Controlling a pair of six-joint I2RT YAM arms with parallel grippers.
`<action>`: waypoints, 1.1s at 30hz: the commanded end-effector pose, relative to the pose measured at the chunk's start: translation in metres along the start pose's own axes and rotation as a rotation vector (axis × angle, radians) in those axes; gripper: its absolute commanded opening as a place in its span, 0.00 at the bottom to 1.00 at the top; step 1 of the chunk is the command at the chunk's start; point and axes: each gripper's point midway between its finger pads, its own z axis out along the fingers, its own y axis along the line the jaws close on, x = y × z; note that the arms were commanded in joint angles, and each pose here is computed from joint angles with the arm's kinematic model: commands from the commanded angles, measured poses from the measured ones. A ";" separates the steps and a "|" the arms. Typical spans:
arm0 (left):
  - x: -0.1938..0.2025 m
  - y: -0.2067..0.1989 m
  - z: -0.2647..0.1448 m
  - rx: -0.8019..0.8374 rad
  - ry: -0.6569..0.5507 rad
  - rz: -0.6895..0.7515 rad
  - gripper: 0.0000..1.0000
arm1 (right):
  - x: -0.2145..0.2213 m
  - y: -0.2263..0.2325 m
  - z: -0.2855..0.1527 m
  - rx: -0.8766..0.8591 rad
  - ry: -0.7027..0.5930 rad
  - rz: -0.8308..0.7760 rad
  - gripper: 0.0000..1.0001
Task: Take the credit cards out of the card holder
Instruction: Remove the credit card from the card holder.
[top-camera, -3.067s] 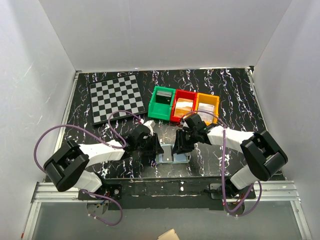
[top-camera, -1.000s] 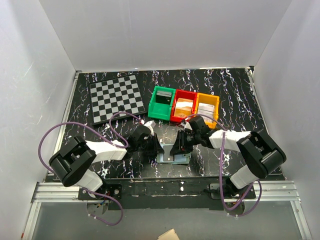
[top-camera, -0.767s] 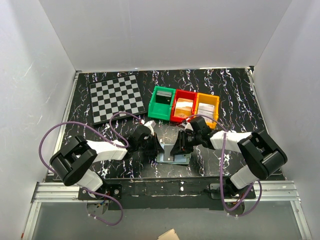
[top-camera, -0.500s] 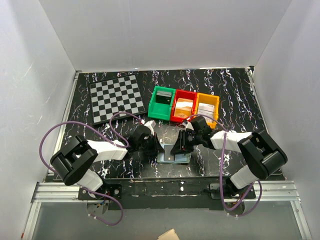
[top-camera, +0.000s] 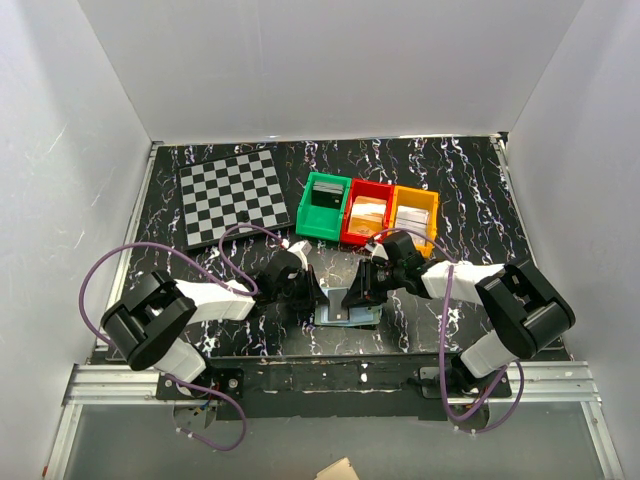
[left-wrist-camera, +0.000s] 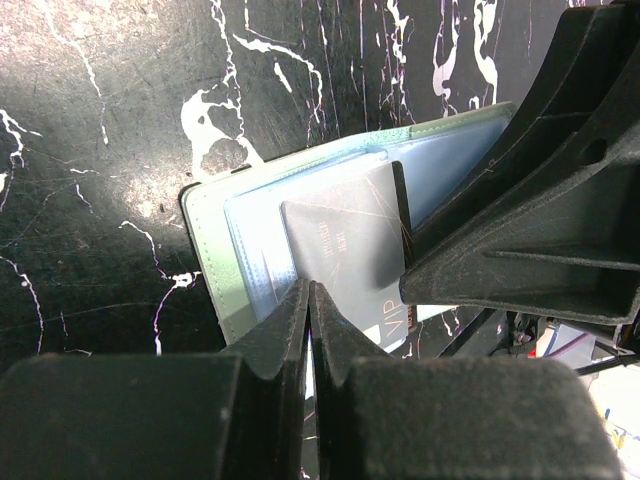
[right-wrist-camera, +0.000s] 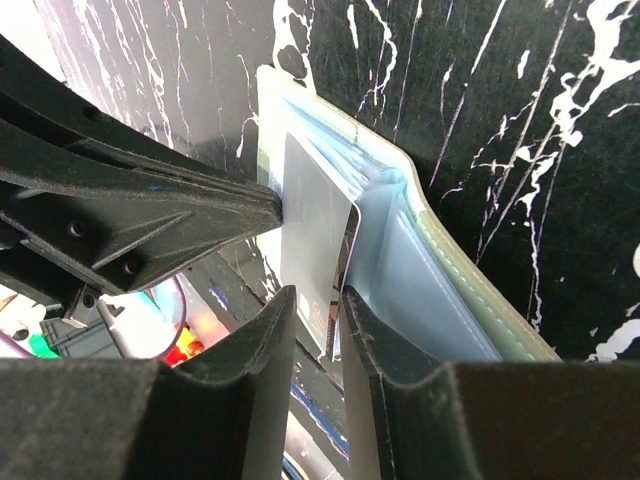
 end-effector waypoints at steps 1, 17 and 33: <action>0.037 0.038 0.000 -0.123 0.112 -0.001 0.00 | -0.005 0.026 -0.003 -0.107 -0.012 -0.059 0.29; 0.037 0.047 -0.004 -0.173 0.103 -0.008 0.00 | -0.006 0.022 -0.009 -0.092 -0.021 -0.056 0.19; 0.039 0.051 -0.004 -0.187 0.103 -0.007 0.00 | -0.006 0.018 -0.013 -0.080 -0.025 -0.050 0.19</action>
